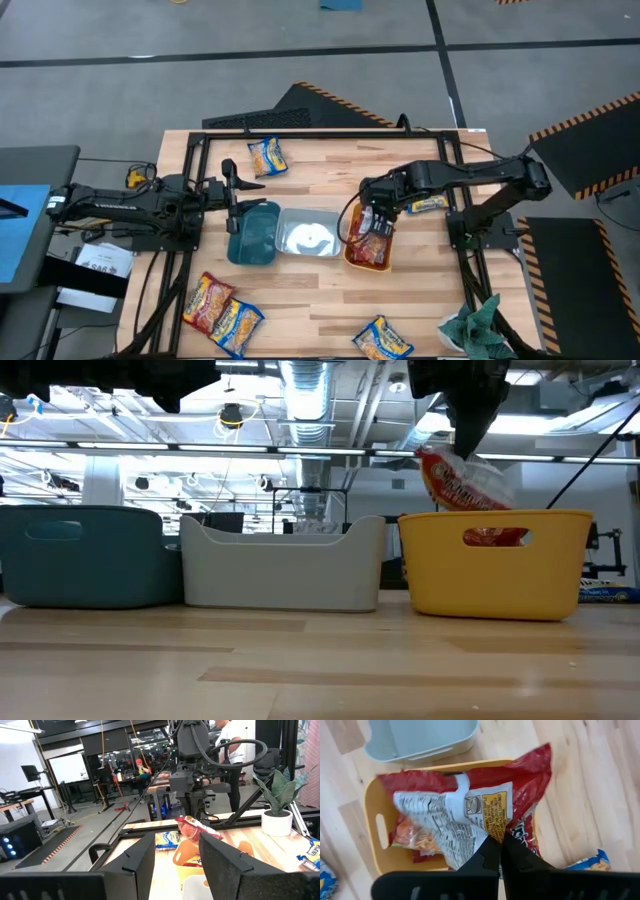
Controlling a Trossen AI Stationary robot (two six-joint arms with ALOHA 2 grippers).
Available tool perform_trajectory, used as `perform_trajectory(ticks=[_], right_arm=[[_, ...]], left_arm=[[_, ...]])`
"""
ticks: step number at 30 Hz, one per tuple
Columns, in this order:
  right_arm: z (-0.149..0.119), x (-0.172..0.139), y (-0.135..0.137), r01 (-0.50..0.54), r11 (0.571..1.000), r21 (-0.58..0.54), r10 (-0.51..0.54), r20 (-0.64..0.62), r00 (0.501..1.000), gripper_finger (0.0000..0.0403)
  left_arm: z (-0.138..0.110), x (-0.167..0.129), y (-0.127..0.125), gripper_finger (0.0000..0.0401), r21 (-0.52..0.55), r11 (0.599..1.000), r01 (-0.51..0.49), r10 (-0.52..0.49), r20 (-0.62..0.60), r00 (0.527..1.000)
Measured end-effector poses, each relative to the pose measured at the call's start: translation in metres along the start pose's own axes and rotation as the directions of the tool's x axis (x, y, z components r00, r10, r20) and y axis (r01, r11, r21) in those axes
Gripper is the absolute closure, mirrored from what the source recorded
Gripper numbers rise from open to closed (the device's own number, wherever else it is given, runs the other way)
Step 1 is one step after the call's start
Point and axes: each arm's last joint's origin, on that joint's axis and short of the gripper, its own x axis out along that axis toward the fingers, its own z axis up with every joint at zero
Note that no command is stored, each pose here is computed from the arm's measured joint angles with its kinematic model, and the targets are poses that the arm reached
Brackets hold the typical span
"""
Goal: Sort Maruchan noodles
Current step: Put the right red noodle pack into the yellow bin
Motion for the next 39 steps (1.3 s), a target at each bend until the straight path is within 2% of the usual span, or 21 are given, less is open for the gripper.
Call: perform_trajectory(ticks=[13,21,25,30,36,39], right_arm=[[0.000,0.000,0.002,-0.050,0.997,0.059,0.051,-0.014,0.999,0.0293],[-0.004,0.000,0.002,-0.041,0.999,-0.032,0.040,-0.045,0.998,0.0234],[-0.013,0.004,0.011,-0.039,0.996,-0.083,0.032,-0.085,0.996,0.0232],[-0.038,0.015,0.025,-0.051,0.994,-0.095,0.041,-0.103,0.994,0.0243],[-0.075,0.029,0.031,-0.048,0.999,-0.021,0.046,-0.126,0.991,0.0254],[-0.094,0.029,0.033,-0.066,0.997,0.031,0.069,-0.099,0.993,0.0258]], left_arm=[[0.000,0.000,0.000,0.0259,0.001,1.000,0.000,0.000,0.000,1.000],[0.000,0.000,0.000,0.0259,0.001,1.000,0.000,0.000,0.000,1.000],[-0.002,0.000,0.000,0.0259,0.004,1.000,0.003,-0.003,-0.019,1.000],[-0.003,0.000,-0.001,0.0259,0.001,1.000,0.005,-0.005,-0.031,1.000],[-0.003,0.000,-0.001,0.0259,-0.021,1.000,0.005,-0.006,-0.031,0.999],[-0.004,0.000,-0.001,0.0259,-0.042,0.999,0.021,-0.022,-0.035,0.999]])
